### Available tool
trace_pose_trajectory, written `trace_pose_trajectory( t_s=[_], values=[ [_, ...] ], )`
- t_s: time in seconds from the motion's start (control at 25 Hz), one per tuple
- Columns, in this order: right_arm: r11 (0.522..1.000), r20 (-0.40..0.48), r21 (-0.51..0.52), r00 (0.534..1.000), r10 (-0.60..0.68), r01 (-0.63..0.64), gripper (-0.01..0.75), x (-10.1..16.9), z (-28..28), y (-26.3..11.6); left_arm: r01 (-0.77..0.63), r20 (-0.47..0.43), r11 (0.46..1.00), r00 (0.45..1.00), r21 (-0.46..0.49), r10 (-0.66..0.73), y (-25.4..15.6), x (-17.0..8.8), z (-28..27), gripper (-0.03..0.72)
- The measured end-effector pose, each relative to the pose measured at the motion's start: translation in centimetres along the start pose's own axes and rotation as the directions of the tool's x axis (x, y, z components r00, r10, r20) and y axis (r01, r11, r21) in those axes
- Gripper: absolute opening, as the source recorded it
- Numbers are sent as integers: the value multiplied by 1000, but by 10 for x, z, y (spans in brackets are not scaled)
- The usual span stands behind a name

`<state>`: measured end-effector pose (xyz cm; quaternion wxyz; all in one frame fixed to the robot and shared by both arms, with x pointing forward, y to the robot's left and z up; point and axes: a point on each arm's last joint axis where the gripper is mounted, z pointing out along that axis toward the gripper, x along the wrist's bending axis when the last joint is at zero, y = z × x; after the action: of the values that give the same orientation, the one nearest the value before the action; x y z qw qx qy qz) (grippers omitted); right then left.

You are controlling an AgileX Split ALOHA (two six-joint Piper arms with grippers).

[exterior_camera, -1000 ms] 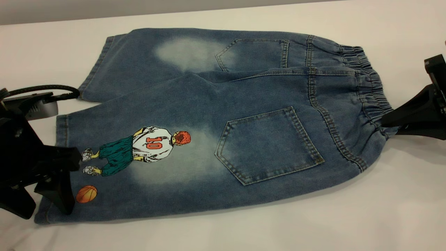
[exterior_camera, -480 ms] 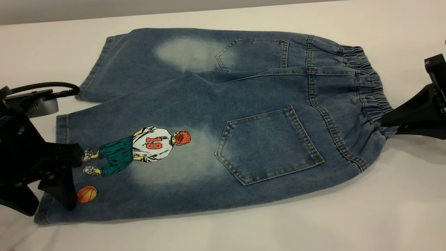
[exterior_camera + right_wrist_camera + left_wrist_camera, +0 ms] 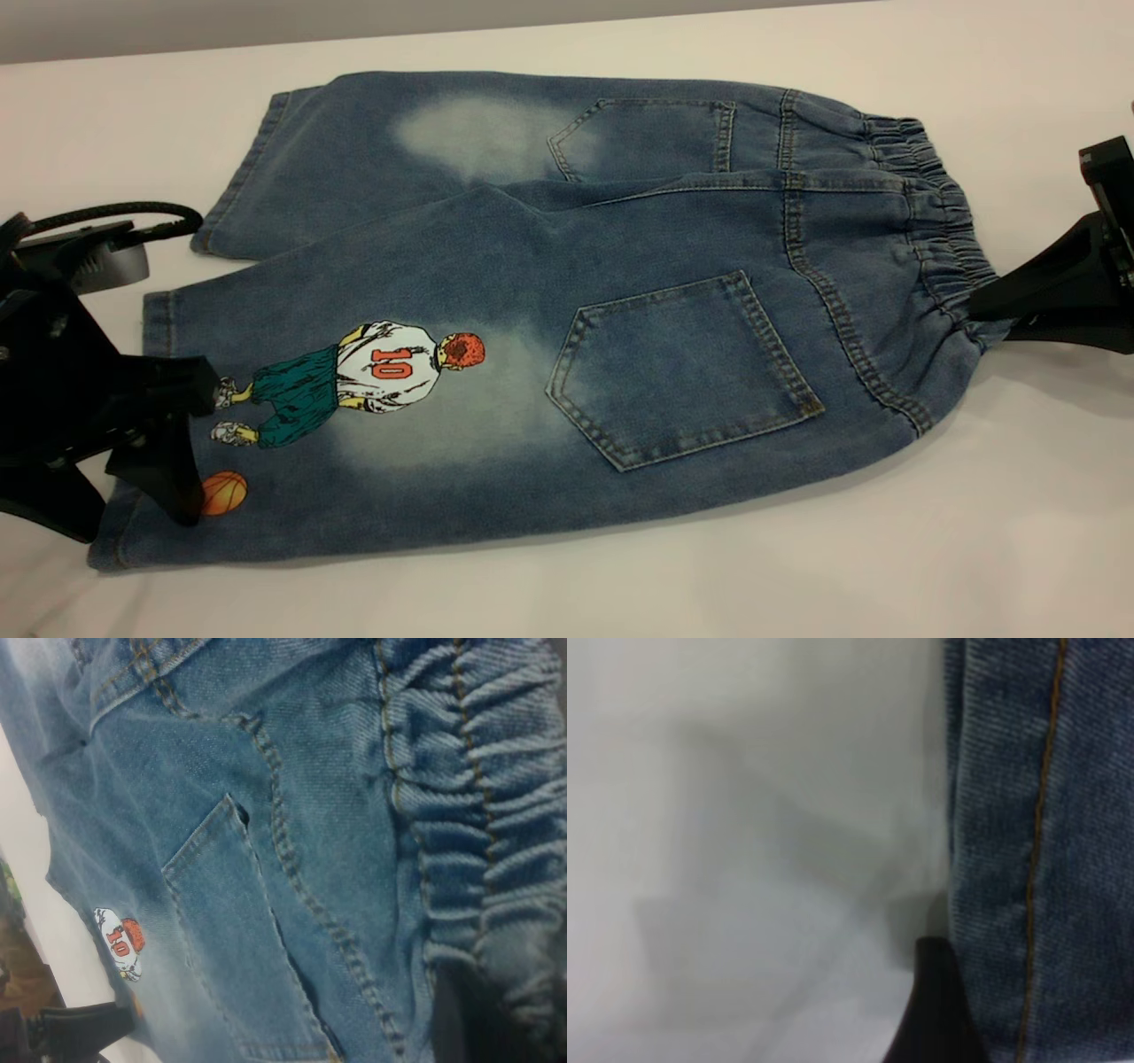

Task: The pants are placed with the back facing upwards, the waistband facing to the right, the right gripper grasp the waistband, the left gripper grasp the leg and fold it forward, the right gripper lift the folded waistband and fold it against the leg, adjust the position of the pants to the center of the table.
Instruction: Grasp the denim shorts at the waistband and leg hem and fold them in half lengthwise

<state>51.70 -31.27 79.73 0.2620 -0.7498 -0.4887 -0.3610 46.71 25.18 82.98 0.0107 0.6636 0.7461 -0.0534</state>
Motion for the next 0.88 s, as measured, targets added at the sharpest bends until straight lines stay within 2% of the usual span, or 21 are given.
trace_pose_trajectory(
  t_s=[0.52,0.68,0.88],
  values=[
    [1000,-1,0,1000,0,0,35,0,0,0,-25,0,1000,1000,19,25,-2,0,0,463],
    [1000,-19,3,1000,0,0,35,2,0,0,-23,-4,999,1000,24,23,-2,1,3,406],
    [1000,-19,2,1000,1,-1,35,2,0,0,-26,-16,998,1000,53,27,-3,2,12,291]
  ],
)
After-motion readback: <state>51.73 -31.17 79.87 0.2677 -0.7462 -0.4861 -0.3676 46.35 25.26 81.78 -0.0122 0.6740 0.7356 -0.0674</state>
